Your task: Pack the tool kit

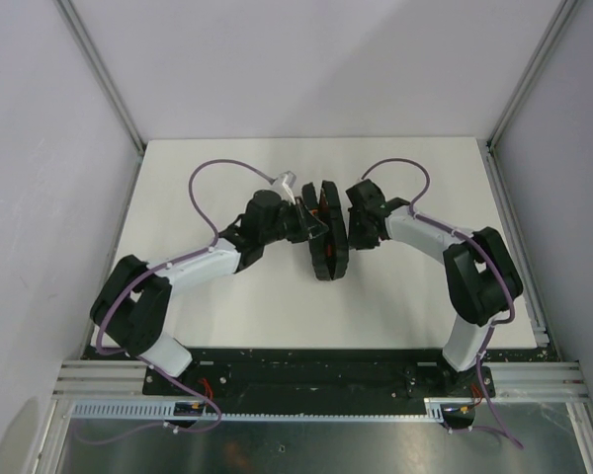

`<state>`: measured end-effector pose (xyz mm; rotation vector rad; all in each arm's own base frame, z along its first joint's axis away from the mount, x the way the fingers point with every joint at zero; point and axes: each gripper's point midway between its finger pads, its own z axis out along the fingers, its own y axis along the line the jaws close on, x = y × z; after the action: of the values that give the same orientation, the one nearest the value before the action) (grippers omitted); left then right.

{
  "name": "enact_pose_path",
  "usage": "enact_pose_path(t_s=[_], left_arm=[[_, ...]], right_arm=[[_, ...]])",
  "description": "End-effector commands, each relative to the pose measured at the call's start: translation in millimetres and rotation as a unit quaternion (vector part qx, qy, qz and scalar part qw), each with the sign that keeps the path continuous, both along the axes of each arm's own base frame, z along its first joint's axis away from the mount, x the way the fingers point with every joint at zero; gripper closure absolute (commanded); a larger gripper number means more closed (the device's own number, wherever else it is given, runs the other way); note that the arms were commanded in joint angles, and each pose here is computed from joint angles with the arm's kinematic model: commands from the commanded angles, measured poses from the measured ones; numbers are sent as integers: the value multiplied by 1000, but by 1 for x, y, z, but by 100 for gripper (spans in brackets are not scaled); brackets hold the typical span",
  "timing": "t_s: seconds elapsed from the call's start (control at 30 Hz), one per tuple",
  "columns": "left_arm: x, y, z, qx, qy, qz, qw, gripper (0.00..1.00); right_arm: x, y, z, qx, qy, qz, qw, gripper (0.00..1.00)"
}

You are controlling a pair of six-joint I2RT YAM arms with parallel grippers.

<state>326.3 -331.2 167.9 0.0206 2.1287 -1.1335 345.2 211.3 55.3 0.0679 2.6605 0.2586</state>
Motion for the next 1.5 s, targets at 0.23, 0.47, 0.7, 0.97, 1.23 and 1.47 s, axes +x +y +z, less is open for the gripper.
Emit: enact_pose_path(t_s=[0.23,0.47,0.7,0.97,1.23,1.47], left_arm=[[-17,-14,-8,8,-33,-56,998,88],[0,10,-3,48,-46,21,998,89],[13,77,-6,124,-16,166,978,66],[5,137,-18,141,14,255,957,17],[-21,157,-89,155,127,253,947,11],[-12,130,-98,84,94,183,975,4]], right_arm=[[13,32,57,48,-81,32,995,72],[16,13,46,25,-67,5,997,72],[20,7,43,23,-64,-4,998,72],[26,3,48,28,-72,-9,997,72],[29,6,52,41,-79,-5,996,71],[28,11,48,50,-71,2,996,71]])
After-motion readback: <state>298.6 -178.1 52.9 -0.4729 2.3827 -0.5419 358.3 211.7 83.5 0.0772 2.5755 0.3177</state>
